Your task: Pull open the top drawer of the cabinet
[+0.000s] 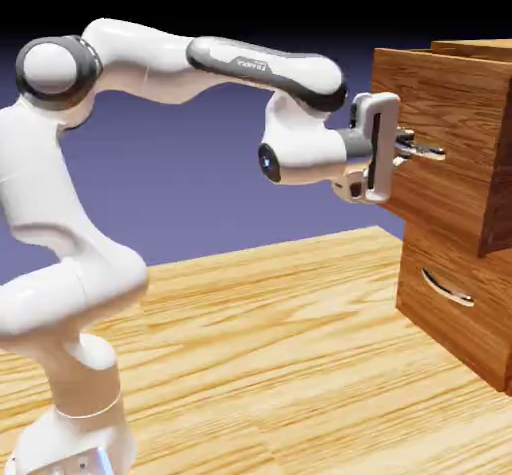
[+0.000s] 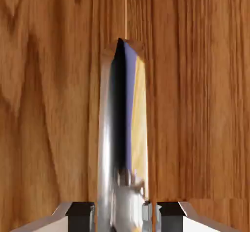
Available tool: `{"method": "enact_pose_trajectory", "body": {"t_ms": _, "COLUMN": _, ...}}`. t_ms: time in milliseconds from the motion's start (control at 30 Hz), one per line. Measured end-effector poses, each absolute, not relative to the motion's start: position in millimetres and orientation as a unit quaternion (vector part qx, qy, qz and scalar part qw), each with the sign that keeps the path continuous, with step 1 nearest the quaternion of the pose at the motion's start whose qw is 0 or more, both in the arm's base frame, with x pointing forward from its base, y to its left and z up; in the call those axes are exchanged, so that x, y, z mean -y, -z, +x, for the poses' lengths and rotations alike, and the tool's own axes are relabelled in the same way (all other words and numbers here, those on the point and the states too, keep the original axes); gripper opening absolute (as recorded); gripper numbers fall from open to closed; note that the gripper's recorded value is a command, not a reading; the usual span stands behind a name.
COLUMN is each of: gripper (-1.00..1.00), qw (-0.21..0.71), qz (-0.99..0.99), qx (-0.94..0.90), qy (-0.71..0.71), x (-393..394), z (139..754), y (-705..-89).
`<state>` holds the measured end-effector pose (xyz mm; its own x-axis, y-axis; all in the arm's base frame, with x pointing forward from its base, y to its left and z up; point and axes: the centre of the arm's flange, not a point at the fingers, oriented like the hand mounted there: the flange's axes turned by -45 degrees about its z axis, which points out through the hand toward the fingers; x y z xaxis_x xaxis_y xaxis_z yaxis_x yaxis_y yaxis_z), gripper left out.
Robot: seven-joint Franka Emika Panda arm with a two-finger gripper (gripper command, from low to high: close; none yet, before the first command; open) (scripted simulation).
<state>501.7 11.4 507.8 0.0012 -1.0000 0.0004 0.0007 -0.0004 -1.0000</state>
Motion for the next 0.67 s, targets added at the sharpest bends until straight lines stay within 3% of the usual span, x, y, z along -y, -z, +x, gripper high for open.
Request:
{"method": "enact_pose_trajectory", "body": {"t_ms": 400, "gripper": -1.00, "qw": 0.502, "qz": -0.499, "qx": -0.498, "qy": 0.501, "x": -11, "z": 470, "y": -510}}
{"method": "enact_pose_trajectory", "body": {"t_ms": 533, "gripper": -1.00, "qw": 0.500, "qz": -0.500, "qx": -0.500, "qy": 0.500, "x": -11, "z": 432, "y": -508}}
{"method": "enact_pose_trajectory", "body": {"t_ms": 567, "gripper": 1.00, "qw": 0.500, "qz": -0.500, "qx": -0.500, "qy": 0.500, "x": -11, "z": 424, "y": -508}}
{"method": "enact_pose_trajectory", "body": {"t_ms": 667, "gripper": 1.00, "qw": 0.499, "qz": -0.501, "qx": -0.500, "qy": 0.500, "x": -12, "z": 412, "y": -508}}
